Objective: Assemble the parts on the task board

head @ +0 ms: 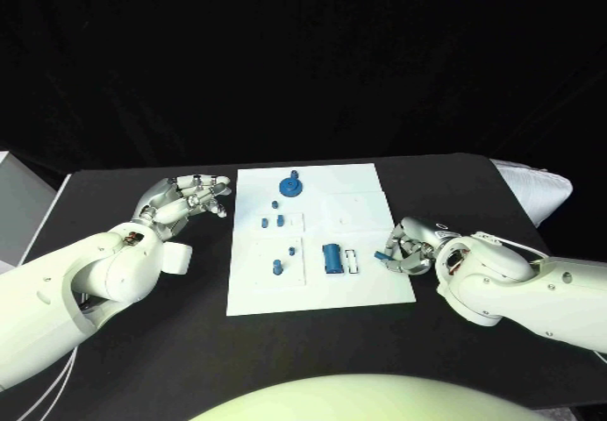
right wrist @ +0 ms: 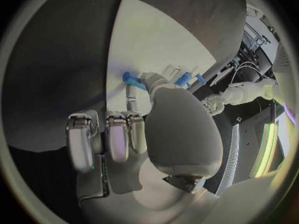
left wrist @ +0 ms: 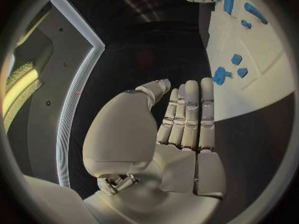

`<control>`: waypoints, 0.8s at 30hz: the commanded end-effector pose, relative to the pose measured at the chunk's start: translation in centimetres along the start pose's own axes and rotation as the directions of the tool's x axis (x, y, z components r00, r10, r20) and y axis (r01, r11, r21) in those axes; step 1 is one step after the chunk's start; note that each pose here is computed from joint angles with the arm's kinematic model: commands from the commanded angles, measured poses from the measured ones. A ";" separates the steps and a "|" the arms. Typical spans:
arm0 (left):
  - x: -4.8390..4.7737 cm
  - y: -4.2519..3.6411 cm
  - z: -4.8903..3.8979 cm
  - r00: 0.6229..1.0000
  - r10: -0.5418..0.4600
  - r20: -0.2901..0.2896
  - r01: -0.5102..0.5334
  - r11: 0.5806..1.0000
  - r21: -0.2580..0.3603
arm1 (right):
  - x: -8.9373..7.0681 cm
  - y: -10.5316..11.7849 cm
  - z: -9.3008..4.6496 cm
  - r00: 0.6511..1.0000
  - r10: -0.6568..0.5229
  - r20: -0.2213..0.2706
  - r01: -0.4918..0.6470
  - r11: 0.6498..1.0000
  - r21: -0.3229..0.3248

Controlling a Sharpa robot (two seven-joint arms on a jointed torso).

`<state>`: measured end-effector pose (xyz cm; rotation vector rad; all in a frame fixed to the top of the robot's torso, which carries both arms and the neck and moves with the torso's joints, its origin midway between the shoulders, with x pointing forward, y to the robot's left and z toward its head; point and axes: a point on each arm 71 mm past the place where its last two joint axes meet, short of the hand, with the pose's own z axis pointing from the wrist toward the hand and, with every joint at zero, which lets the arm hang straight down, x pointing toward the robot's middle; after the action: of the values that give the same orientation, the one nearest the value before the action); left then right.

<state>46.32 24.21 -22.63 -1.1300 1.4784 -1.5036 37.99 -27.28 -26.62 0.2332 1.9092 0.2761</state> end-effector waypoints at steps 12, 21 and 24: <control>0.20 -0.14 -0.01 1.000 -0.007 -0.004 0.007 1.000 0.011 | -0.5 3.1 -0.3 0.980 0.193 -0.039 -0.194 0.980 -0.034; 0.26 -0.16 -0.03 1.000 -0.008 -0.006 0.008 1.000 0.010 | 0.2 4.2 0.3 0.979 0.189 -0.073 -0.191 0.981 -0.025; 0.27 -0.17 -0.04 1.000 -0.008 -0.007 0.008 1.000 0.010 | 0.5 4.3 0.6 0.980 0.182 -0.085 -0.183 0.983 -0.013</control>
<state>46.24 24.12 -22.58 -1.1294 1.4796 -1.5068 38.56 -23.03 -25.63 0.3836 1.9362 0.4497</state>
